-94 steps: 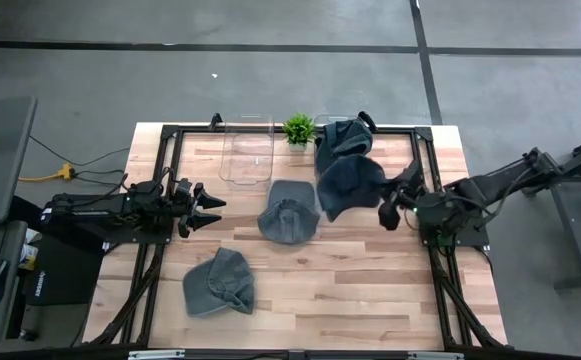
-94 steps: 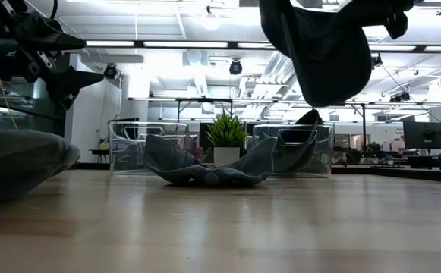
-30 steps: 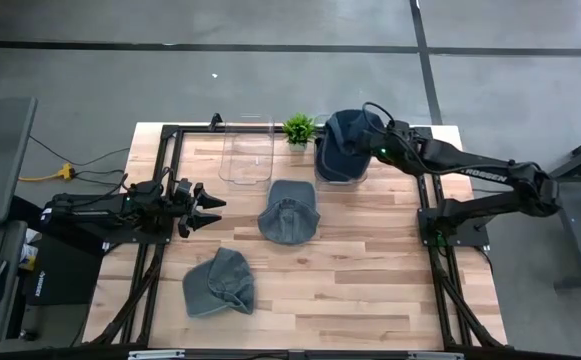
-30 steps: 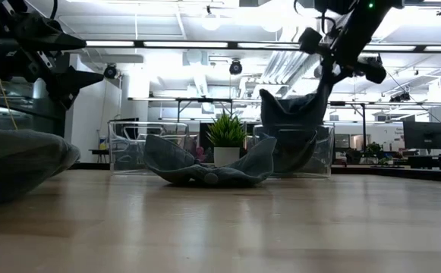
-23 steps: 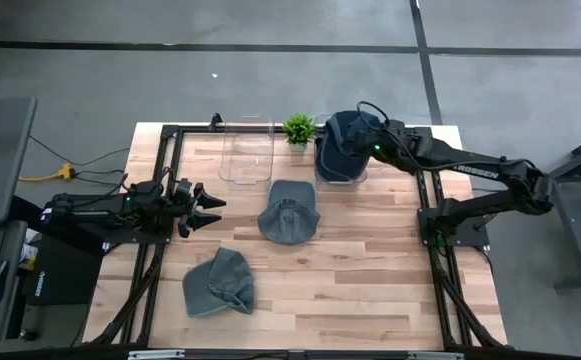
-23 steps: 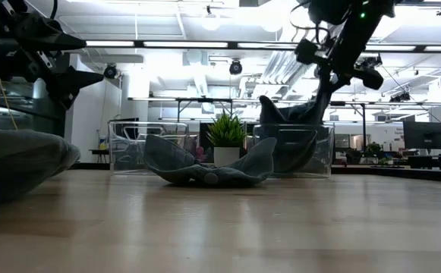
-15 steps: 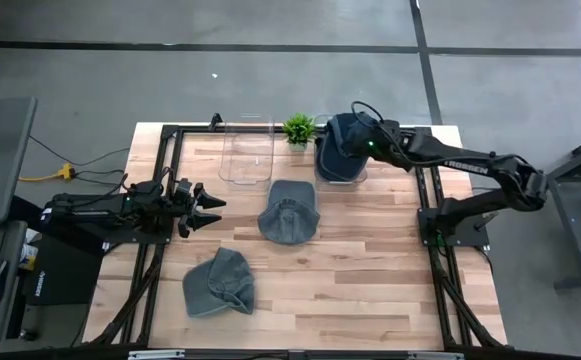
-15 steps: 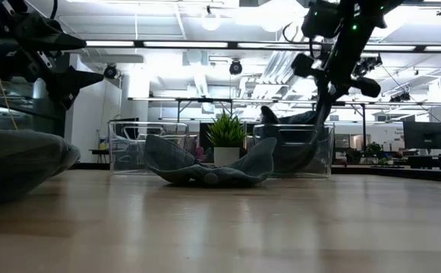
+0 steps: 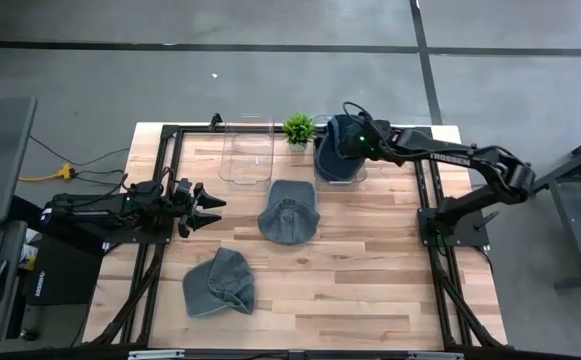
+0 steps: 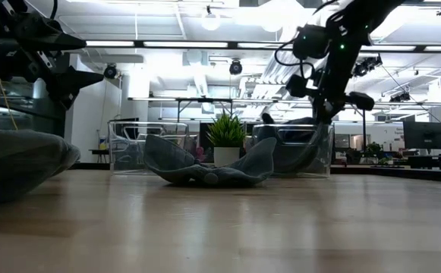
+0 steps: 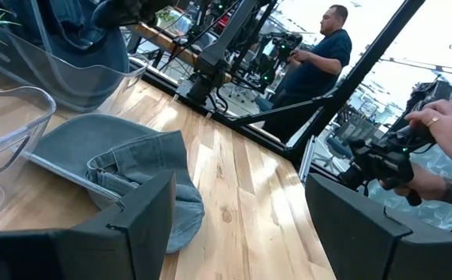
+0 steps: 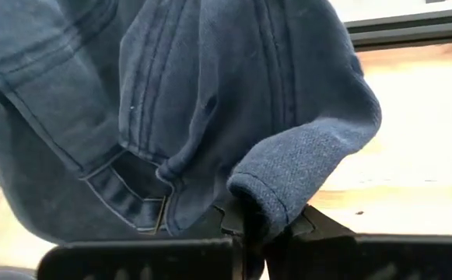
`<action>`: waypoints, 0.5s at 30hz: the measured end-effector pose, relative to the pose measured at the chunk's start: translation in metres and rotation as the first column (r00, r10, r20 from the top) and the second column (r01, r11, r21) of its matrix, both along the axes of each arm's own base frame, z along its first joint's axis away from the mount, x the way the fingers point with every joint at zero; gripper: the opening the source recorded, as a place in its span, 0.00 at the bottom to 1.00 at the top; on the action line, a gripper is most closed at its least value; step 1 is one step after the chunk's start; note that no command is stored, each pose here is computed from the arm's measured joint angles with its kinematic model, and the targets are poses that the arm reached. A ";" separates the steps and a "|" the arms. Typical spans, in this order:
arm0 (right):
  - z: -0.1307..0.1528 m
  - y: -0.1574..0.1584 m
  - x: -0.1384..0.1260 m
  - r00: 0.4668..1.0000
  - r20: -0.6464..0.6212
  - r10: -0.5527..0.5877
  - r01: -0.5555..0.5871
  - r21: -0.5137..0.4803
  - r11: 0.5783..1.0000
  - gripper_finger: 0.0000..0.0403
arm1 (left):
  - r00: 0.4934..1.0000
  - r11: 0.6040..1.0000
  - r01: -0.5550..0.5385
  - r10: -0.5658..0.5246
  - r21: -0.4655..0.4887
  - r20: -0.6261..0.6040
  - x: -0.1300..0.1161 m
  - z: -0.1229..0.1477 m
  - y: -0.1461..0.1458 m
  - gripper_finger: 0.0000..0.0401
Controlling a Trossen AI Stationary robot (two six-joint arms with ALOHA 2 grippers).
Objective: Pick & Place hat
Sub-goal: Put the blue cap into the right transparent bin
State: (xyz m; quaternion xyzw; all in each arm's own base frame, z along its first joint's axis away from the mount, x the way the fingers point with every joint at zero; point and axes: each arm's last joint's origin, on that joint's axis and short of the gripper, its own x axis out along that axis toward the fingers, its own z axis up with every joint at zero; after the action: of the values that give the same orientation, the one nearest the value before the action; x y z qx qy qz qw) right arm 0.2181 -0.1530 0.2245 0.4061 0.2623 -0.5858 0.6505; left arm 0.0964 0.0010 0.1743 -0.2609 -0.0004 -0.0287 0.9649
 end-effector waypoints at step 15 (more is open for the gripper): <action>-0.008 -0.008 0.004 0.972 -0.145 0.184 -0.190 -0.030 0.981 0.02 | 1.000 1.000 0.000 0.000 0.000 0.000 0.000 0.000 0.000 0.66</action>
State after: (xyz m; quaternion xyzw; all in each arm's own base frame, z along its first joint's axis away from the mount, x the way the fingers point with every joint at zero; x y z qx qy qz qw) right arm 0.2221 -0.1612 0.2162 0.3228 0.3322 -0.5548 0.6911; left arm 0.0964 0.0010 0.1743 -0.2608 -0.0005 -0.0285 0.9650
